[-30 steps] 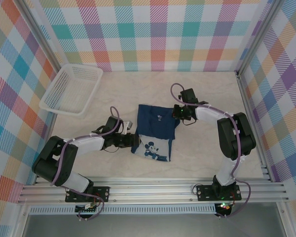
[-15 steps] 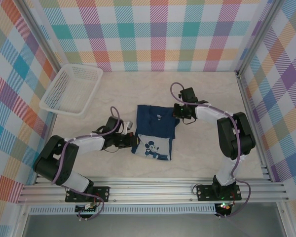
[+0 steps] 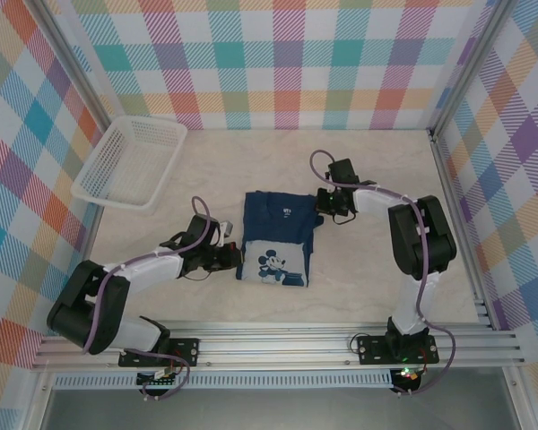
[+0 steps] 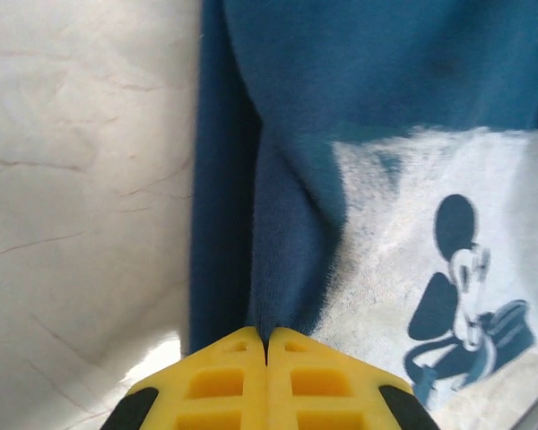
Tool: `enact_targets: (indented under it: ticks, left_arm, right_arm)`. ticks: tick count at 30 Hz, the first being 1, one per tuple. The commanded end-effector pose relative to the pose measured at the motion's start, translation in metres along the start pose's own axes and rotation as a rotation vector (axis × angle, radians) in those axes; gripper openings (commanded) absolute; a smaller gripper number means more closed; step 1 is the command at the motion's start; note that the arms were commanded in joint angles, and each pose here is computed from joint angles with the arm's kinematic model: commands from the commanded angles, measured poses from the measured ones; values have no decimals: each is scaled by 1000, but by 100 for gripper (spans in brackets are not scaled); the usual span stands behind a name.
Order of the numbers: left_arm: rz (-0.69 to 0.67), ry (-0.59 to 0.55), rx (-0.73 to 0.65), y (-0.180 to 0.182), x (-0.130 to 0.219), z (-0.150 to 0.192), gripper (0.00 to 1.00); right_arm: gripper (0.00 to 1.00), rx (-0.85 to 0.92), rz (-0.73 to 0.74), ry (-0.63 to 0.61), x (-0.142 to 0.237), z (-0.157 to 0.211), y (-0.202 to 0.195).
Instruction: Fold the inside-out t-shirt
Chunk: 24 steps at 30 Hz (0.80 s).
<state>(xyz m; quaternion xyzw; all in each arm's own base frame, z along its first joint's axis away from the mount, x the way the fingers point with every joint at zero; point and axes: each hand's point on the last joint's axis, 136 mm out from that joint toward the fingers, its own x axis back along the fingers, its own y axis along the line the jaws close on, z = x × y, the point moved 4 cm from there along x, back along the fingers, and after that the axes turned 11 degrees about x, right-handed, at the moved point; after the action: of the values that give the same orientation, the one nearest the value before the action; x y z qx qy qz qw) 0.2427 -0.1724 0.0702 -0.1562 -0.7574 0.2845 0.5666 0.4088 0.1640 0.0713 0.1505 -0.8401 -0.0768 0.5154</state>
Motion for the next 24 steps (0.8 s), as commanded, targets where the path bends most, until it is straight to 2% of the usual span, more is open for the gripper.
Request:
enact_targets:
  ticks: [1,3,6,9,13,18,22,24]
  left_arm:
    - [-120,35,55,24,-3,8,4]
    - [-124,43,54,23,-4,7,15]
    - [-110,30,38,16,0,2,28]
    - [-97,-35,6,8,12,-7,38]
    - [-64,-150,-27,-8,29,-25,50]
    - [17,-171,-62,-34,29,-43,52]
    - [133,-116,-86,-57,17,-48,53]
    - [123,-94,-87,-57,8,-49,53]
  right_arm:
    - [6,33,-18,-26,-2,-16,3]
    - [11,58,-24,-23,-2,-19,4]
    - [23,99,-50,-27,5,-25,11]
    - [35,122,-69,-49,19,-28,16]
    - [45,115,-81,-57,34,-20,17]
    - [47,66,-131,-21,39,-2,21]
    - [46,28,-150,16,43,19,20]
    - [48,3,-181,45,43,30,23]
